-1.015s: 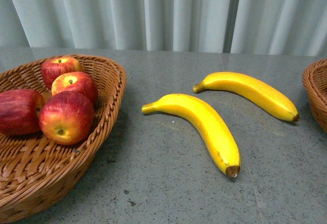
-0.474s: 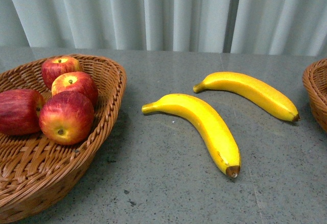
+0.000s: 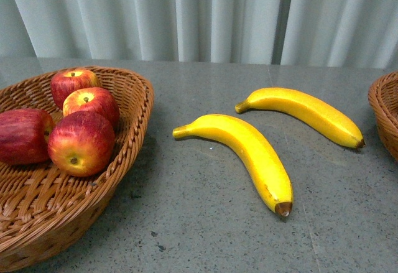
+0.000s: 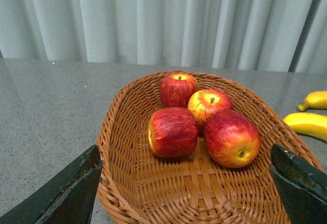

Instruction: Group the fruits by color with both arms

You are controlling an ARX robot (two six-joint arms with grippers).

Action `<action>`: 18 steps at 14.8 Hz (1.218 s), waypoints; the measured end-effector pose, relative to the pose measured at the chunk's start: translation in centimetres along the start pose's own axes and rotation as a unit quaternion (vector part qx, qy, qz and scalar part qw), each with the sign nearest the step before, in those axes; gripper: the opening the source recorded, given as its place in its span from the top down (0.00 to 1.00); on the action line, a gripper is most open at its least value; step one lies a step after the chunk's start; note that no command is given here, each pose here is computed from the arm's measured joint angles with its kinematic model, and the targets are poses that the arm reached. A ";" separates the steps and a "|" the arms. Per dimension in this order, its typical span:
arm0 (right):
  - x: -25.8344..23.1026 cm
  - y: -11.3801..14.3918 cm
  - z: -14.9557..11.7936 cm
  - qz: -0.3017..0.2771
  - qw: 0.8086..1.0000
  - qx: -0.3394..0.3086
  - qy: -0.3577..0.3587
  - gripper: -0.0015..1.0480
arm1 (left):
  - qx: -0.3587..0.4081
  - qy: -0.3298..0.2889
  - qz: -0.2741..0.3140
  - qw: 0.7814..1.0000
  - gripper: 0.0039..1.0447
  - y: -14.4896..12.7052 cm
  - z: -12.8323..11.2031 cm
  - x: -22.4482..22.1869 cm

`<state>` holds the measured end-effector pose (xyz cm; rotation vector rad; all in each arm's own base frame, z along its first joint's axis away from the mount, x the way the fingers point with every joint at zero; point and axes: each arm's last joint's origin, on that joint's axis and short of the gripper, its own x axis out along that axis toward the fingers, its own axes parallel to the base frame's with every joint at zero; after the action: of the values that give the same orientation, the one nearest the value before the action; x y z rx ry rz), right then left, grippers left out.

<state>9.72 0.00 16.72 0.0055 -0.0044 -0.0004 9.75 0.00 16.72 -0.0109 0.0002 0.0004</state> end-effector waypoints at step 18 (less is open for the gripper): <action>22.9 18.7 3.6 0.322 0.915 -0.061 0.235 0.06 | 0.000 0.000 0.000 1.000 0.06 0.0 0.0 0.0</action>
<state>32.64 18.68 20.51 -0.1210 0.4776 0.6637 9.75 0.00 16.72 -0.0105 -0.0002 0.0004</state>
